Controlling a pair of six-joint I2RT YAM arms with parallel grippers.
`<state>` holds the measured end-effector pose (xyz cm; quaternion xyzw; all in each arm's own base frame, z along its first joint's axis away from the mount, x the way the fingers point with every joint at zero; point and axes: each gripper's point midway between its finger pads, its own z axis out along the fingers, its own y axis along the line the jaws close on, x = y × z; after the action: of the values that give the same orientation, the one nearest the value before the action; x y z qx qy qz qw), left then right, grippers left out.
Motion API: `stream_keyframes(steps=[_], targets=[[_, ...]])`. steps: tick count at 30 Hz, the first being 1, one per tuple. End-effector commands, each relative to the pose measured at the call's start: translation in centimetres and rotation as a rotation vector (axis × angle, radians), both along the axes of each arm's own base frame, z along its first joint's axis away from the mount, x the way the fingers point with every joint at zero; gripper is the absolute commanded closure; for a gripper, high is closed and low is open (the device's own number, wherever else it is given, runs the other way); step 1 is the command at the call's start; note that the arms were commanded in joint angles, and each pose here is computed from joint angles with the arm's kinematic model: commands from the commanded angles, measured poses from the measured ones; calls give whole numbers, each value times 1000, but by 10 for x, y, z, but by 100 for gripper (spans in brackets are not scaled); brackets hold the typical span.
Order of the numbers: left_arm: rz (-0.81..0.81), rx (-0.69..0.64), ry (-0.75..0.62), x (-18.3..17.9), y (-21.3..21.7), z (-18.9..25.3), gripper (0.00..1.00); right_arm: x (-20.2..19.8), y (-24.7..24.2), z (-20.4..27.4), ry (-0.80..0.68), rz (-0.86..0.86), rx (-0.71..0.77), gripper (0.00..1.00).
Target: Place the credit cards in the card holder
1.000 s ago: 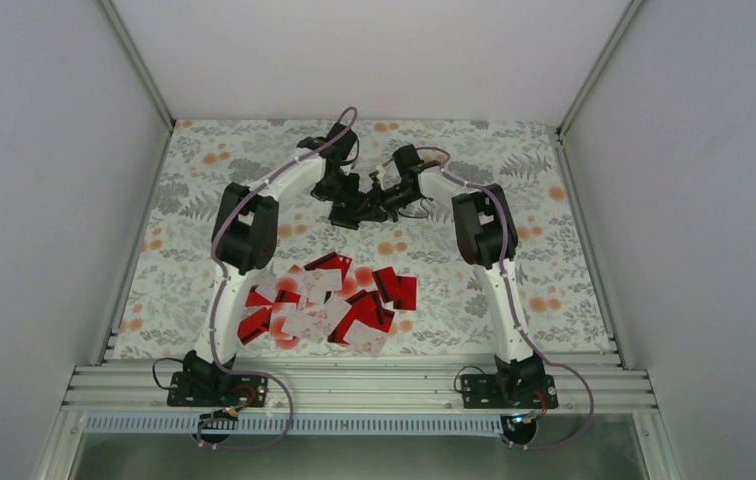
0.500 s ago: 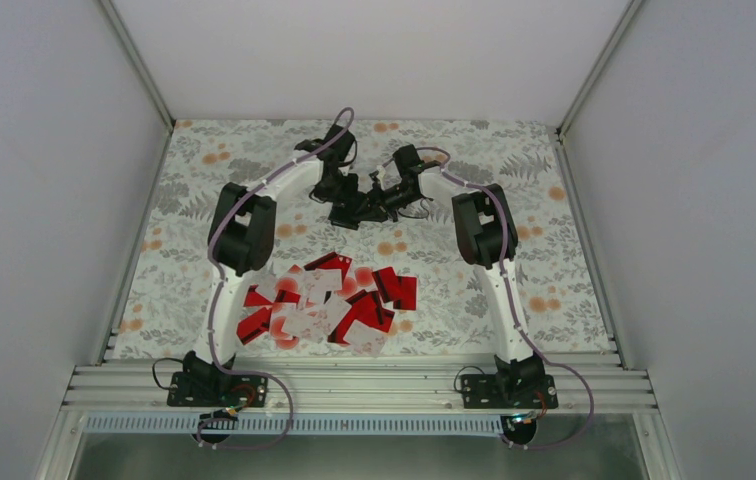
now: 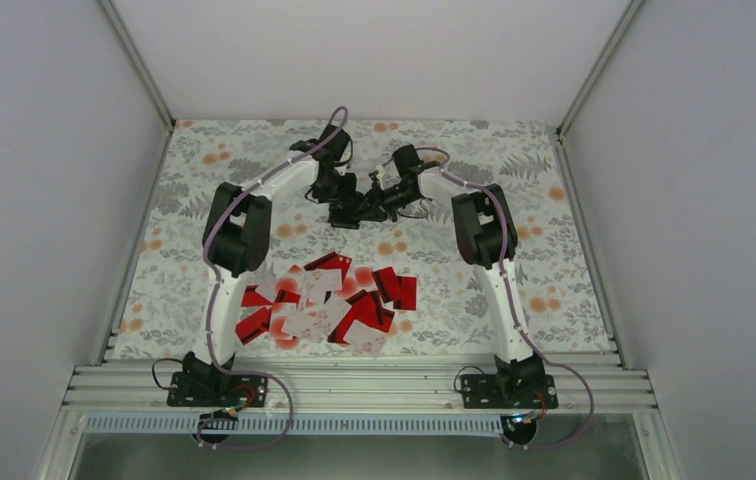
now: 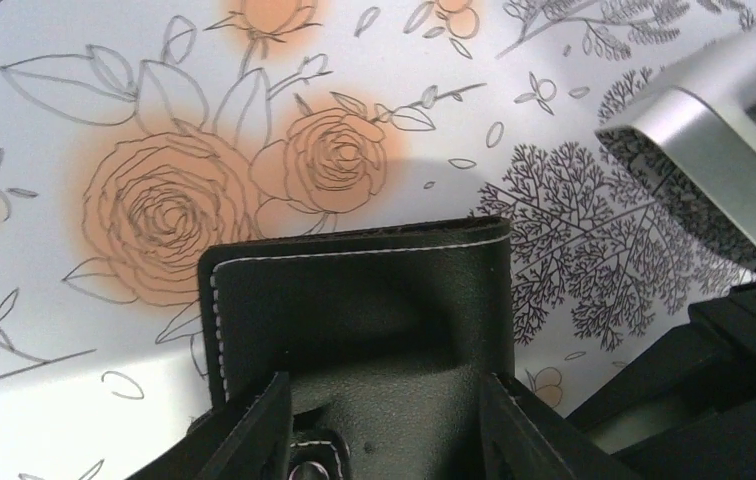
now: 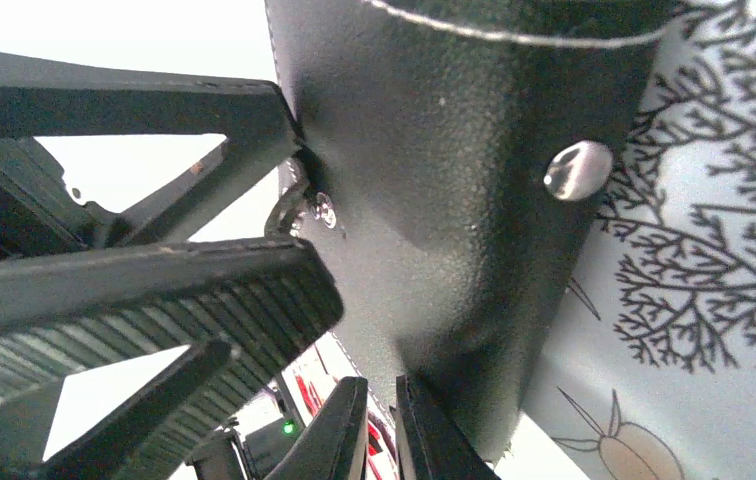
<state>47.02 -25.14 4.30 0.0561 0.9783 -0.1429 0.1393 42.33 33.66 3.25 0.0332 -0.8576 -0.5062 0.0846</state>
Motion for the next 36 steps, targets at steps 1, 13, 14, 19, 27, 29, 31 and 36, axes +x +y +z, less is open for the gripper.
stream_keyframes(steps=[1,13,14,19,27,29,31,36], targets=[[7,-52,-53,12,4,40,48,-1,-8,-38,43,-30,-78,91],[-107,-95,-9,-5,33,51,61,2,-7,-39,45,-31,-77,91],[-123,-98,-4,-9,33,49,67,2,-7,-39,44,-31,-77,91],[-162,-106,30,-22,32,34,81,3,-7,-40,47,-32,-77,91],[-188,-152,48,-19,22,27,82,2,-7,-42,51,-30,-84,91],[-186,-154,48,-18,21,26,82,3,-7,-43,50,-27,-83,91],[-183,-152,51,-17,22,24,83,3,-7,-43,49,-25,-82,91],[-181,-164,64,-16,18,18,86,2,-7,-45,55,-19,-80,91]])
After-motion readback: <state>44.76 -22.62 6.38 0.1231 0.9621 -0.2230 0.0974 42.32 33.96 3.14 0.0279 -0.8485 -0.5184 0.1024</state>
